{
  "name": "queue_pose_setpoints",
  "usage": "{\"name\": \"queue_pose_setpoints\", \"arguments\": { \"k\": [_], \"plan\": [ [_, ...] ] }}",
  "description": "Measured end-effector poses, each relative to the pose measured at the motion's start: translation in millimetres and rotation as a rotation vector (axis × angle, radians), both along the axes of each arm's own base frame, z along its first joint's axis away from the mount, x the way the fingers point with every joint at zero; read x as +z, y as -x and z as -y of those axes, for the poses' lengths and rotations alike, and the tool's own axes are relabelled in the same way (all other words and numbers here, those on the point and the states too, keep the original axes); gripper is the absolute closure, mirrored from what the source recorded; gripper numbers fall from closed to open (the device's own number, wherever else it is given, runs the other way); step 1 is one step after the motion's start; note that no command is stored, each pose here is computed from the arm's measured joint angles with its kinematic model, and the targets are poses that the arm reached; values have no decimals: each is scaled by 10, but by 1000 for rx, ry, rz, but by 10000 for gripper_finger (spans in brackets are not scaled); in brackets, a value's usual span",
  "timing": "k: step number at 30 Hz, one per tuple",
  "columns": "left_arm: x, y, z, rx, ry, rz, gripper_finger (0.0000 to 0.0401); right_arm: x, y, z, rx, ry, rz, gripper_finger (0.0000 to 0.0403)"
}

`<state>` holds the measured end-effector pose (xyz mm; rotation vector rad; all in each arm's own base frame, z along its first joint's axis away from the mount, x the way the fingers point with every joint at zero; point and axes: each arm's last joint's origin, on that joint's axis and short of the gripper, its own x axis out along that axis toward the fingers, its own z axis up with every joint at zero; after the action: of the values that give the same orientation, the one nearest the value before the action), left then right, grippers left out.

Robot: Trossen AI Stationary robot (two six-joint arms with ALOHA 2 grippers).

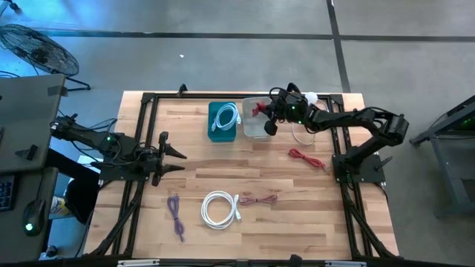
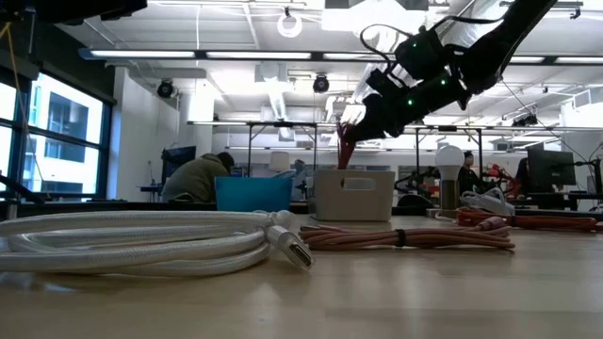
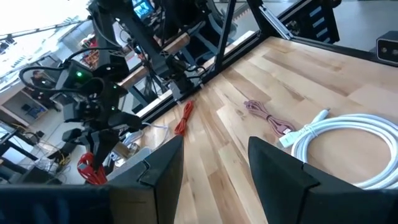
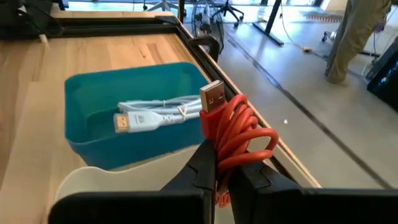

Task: Pick & Place USB Port
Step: Put the left orange charger cable into the gray bin

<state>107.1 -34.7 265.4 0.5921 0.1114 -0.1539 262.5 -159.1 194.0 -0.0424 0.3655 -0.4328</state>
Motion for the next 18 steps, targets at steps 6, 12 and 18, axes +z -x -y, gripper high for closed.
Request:
{"name": "queue_pose_setpoints", "arguments": {
  "k": [6, 12, 18],
  "plan": [
    [-18, -28, 11, 0, -7, -17, 226, -112, -10, 44, 6, -29, -28, 393],
    [-19, -29, 12, 0, -7, -18, 226, -123, -26, 41, 1, -40, -16, 361],
    [-25, -28, 11, 1, -10, -24, 226, -117, -20, 59, -82, -50, -4, 286]
  ]
}}
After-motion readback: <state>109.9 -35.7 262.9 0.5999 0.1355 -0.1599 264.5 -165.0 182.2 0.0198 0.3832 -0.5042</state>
